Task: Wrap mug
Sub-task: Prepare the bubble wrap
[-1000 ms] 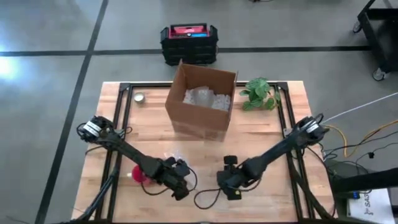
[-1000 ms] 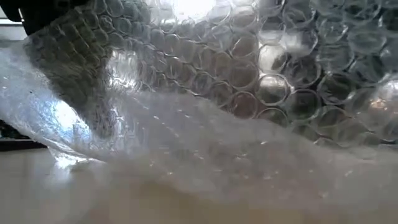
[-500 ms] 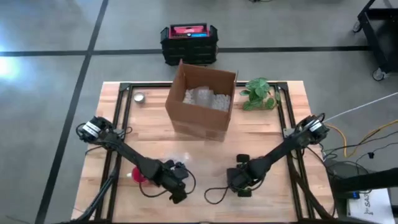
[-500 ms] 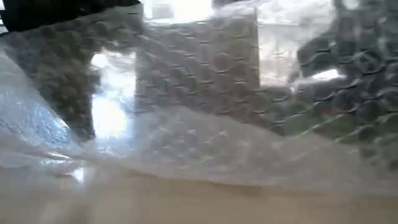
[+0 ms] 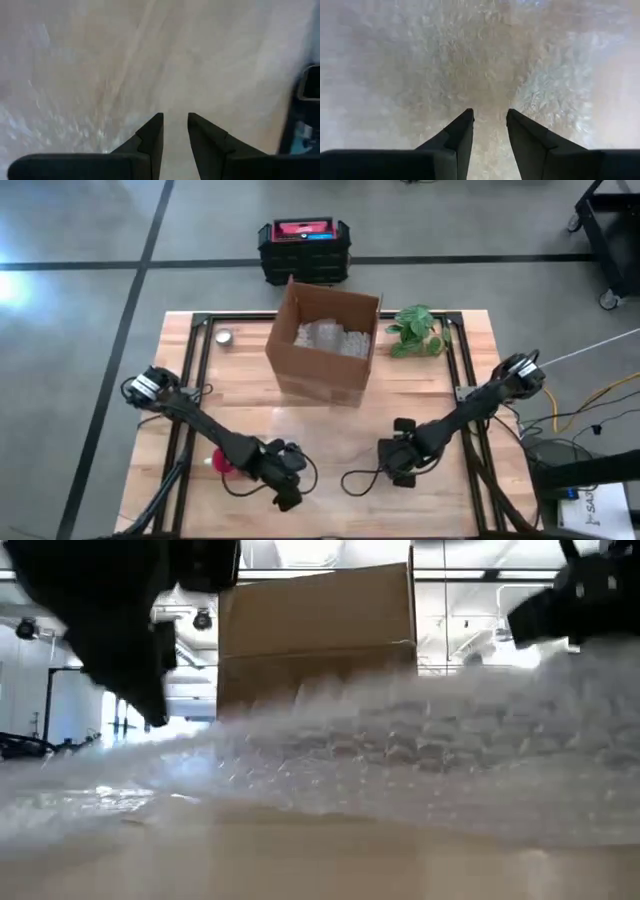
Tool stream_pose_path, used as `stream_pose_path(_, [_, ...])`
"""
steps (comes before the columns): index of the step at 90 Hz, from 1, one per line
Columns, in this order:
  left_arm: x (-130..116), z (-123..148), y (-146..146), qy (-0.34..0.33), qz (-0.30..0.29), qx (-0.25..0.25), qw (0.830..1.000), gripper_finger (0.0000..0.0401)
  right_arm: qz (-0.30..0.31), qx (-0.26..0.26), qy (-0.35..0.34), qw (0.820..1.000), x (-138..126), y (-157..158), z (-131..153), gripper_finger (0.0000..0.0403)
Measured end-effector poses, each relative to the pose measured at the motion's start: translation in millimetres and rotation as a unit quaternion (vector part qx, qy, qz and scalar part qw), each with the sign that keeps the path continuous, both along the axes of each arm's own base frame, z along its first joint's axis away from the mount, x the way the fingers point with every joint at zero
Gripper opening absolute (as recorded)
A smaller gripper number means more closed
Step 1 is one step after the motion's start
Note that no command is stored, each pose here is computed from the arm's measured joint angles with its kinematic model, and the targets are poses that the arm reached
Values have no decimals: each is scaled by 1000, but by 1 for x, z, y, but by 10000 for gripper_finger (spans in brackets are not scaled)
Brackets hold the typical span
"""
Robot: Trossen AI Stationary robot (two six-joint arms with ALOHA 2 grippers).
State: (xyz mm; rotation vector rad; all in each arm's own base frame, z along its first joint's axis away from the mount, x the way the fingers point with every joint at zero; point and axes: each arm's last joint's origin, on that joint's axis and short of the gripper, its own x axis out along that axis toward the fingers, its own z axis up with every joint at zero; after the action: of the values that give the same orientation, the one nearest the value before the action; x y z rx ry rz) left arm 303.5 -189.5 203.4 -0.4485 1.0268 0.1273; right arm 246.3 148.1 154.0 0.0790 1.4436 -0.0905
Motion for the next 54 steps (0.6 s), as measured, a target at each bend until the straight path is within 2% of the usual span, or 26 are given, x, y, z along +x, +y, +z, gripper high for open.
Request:
stream_pose_path(7, [1,18,2,-15,4,26,1000,75,0,18,-32,999,4,3,16,123])
stream_pose_path(18, [-6,27,4,14,8,54,998,75,1,28,-83,996,12,7,32,140])
stream_pose_path(27, [-14,22,-2,55,-11,27,998,75,12,34,-114,993,16,11,35,154])
stream_pose_path(33, [-19,17,-9,79,-28,-2,996,75,18,37,-121,992,17,13,32,162])
stream_pose_path(41, [-25,7,-14,96,-31,1,995,75,22,34,-120,992,16,12,20,170])
stream_pose_path(54, [-18,-13,-12,43,-14,25,999,75,34,18,-121,992,17,11,0,178])
